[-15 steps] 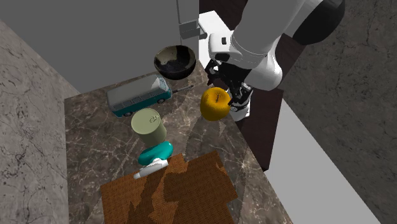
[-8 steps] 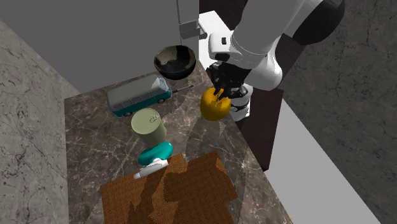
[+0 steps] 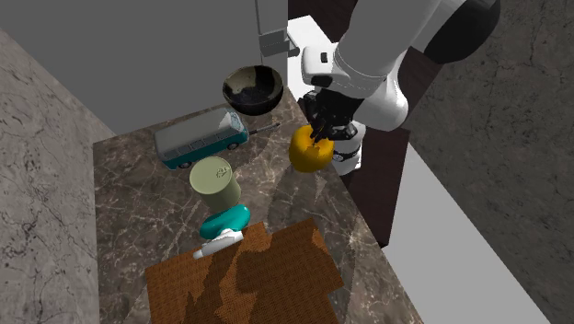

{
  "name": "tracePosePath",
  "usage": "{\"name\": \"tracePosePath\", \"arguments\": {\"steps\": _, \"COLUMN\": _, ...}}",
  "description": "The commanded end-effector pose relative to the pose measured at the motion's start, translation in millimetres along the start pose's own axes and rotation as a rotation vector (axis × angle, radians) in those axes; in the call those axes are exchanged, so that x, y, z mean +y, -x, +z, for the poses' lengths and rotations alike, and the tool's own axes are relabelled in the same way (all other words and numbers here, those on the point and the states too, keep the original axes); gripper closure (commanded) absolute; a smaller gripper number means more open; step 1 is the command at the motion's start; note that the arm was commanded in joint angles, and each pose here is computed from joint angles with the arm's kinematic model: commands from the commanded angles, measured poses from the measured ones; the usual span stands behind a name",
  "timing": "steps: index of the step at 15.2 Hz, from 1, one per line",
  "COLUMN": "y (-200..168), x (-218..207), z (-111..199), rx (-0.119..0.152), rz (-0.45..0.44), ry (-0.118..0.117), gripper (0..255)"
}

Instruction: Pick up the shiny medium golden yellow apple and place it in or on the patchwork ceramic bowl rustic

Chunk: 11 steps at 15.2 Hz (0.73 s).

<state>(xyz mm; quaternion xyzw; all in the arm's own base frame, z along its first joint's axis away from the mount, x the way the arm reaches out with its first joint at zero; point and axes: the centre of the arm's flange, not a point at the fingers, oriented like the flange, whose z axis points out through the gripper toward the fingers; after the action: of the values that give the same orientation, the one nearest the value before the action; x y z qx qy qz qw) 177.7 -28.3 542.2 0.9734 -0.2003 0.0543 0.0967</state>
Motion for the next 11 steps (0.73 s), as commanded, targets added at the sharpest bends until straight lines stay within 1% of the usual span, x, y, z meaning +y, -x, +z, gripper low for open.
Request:
{"name": "tracePosePath", "arguments": {"steps": 1, "y": -1.3, "x": 1.2, "z": -7.5, "rx": 0.0, "rz": 0.0, "ry": 0.0, "gripper": 255}}
{"name": "tracePosePath", "arguments": {"steps": 11, "y": -8.8, "x": 10.0, "z": -59.0, "rx": 0.0, "rz": 0.0, "ry": 0.0, "gripper": 255}}
